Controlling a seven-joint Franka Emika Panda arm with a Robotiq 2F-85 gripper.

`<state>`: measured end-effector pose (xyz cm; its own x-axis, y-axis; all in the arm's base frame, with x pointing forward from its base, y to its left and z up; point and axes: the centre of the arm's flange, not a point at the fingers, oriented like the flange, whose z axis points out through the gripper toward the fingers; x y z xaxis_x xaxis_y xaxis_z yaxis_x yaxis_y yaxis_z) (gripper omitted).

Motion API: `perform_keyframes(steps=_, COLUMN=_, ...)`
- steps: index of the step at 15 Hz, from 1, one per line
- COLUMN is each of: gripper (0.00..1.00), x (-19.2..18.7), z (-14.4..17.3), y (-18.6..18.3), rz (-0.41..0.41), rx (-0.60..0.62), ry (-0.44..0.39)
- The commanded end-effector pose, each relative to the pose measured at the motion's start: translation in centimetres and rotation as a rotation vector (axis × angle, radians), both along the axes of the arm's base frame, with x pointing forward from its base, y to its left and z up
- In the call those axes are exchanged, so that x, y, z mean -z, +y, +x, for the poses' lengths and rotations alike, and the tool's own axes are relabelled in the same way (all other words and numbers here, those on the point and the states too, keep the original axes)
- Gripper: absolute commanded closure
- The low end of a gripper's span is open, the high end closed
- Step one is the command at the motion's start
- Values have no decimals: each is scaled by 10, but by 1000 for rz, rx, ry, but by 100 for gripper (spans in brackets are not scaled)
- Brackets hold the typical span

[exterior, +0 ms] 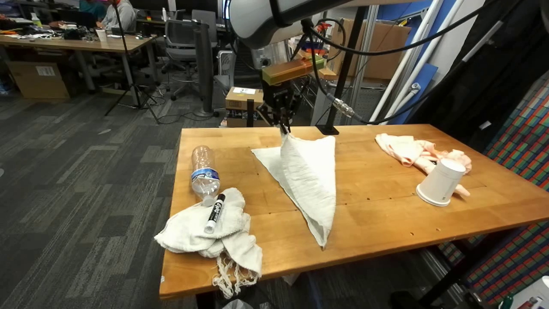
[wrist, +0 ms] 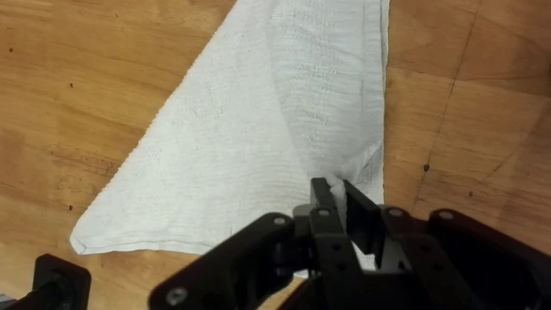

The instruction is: Fold the white towel at the center

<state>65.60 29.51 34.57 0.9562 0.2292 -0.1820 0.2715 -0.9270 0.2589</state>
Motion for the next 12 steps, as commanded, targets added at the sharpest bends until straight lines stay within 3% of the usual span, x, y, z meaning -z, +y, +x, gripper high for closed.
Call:
perform_keyframes(steps=1, gripper=96, x=0, z=26, y=22, rz=18, rx=23, ry=-13)
perform_keyframes(steps=5, gripper=96, x=8, z=43, y=23, rz=64, rx=27, ry=-40)
perform_keyframes(steps=12, gripper=95, x=7, z=86, y=-5, rz=230, rx=104, ry=-66)
